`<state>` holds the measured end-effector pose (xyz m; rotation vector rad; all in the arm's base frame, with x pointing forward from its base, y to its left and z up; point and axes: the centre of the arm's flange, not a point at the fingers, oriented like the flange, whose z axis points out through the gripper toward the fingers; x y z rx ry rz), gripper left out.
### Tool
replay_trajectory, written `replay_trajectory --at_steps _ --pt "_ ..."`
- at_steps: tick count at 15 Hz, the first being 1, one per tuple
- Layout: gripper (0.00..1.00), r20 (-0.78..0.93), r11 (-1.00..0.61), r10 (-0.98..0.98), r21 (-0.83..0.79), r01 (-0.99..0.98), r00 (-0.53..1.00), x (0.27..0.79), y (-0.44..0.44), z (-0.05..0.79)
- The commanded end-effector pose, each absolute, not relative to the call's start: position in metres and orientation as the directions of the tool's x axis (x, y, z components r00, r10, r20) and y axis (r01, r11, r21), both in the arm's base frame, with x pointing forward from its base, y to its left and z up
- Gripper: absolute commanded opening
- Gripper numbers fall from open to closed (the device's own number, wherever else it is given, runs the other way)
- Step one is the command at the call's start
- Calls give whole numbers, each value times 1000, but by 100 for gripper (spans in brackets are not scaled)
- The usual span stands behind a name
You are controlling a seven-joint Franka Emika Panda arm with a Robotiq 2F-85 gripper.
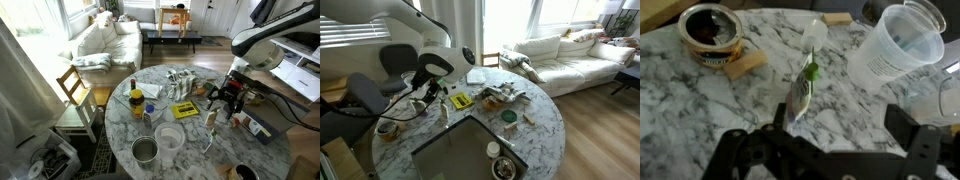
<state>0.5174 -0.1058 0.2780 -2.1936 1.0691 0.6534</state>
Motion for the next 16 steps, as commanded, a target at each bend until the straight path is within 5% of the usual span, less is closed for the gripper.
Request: replay_trajectory --at_steps 1,6,16 --pt "99 -611 -500 -546 -312 -808 574 520 -109 287" --pt "100 -562 -517 -567 -326 -791 602 520 -108 302" --pt "100 -334 -331 -853 -247 -911 401 539 -127 304"
